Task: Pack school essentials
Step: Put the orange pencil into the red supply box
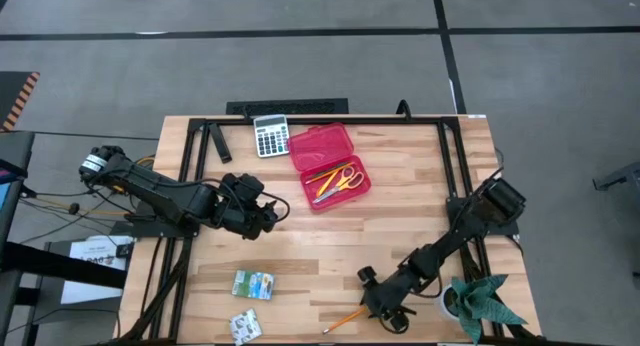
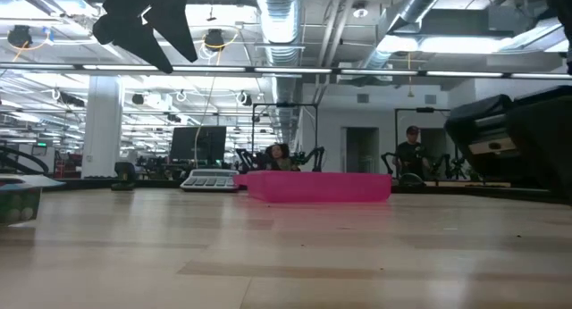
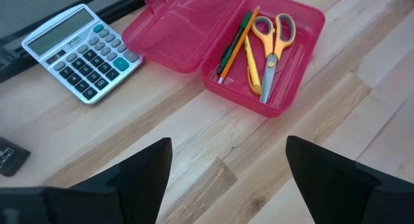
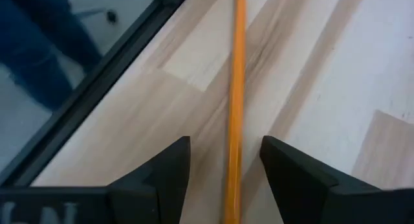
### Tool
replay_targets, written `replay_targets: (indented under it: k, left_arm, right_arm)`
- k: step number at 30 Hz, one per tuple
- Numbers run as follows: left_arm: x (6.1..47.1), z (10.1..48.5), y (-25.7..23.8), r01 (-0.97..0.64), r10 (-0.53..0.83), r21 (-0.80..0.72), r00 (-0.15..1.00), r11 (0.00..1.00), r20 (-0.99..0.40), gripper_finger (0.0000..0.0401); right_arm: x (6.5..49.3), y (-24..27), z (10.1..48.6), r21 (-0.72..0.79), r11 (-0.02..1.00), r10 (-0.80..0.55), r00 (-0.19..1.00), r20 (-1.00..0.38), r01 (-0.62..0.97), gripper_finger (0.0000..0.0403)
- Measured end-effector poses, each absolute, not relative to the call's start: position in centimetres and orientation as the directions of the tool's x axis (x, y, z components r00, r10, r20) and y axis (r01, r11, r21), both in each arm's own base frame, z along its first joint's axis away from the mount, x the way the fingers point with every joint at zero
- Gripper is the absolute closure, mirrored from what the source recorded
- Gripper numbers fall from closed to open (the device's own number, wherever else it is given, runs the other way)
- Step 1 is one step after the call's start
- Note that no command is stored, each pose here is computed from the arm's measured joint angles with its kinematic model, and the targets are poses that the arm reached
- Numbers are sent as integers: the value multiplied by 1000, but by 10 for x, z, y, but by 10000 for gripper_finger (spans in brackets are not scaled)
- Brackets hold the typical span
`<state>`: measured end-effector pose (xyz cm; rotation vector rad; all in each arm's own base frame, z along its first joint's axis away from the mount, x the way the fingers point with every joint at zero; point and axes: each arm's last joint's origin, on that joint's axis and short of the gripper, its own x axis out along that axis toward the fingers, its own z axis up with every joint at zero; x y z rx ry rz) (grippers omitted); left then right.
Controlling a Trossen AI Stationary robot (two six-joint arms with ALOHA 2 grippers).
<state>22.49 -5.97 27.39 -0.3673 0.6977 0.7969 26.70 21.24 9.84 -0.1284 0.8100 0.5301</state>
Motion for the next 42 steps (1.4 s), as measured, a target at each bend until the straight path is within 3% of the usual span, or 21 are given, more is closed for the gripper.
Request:
replay_targets:
  k: [3,9,11,21,27,42]
  left_arm:
    - [225,274,-60,-755,525,-44,495,654,-692,104]
    - [225,274,-60,-755,525,-42,493,654,-693,104]
    - [225,274,-60,-756,526,-42,493,654,-693,104]
    - [225,274,-59,-761,531,-47,494,647,-688,104]
    - [225,274,-59,-772,545,-52,493,634,-678,104]
    - [225,275,-58,-793,567,-73,494,605,-659,104]
  right_arm:
    - [267,212,88,31,900,314,595,-740,-436,212]
    - [268,209,79,-4,924,252,616,-747,-382,357]
    - [270,206,79,-4,928,247,622,-743,-373,387]
    - [286,166,95,-40,959,161,658,-736,-279,392]
    - [294,133,118,-139,959,72,685,-725,-248,398]
    - [286,22,208,-192,957,44,765,-643,-216,399]
